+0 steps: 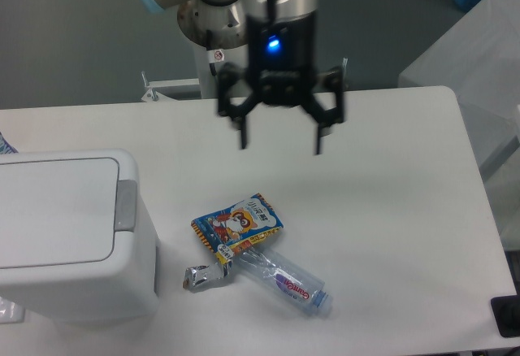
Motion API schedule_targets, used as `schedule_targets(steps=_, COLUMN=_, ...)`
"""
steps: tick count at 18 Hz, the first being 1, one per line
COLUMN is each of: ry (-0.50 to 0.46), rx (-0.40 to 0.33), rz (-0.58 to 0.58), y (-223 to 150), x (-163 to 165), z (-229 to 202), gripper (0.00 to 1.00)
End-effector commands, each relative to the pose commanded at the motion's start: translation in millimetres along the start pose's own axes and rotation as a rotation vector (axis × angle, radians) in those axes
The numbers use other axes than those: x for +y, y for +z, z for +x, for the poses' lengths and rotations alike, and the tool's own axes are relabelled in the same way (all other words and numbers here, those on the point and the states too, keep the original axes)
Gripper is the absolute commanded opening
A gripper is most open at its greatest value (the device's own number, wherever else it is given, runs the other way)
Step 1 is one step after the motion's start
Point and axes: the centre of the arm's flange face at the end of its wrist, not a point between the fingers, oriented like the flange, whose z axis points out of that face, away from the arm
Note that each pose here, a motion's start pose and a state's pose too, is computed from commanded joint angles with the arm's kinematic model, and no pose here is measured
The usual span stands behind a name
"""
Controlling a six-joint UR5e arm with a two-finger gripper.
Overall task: Open the trash can
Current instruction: 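Lower the open gripper beside the white trash can's lid edge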
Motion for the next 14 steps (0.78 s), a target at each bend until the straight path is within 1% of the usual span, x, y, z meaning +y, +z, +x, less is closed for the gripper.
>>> schedule_targets(steps=2, ry=-0.118, rx=0.026, rz=-0.007, y=20, x=-8, z=22, gripper=1.0)
schedule_targets(steps=4, ry=-0.231, rx=0.022, rz=0.047, y=29, x=-16, z=29, gripper=1.0)
schedule_targets(steps=5, ry=-0.271, rx=0.023, rz=0.059, y=32, x=-18, z=32, gripper=1.0)
schedule_targets(steps=10, ry=-0.366, rx=0.038, rz=0.024, y=50, x=-11, z=42, gripper=1.0)
schedule_targets(steps=14, ry=-0.37, rx=0.045, rz=0.008, y=57, x=-6, z=44, gripper=1.0)
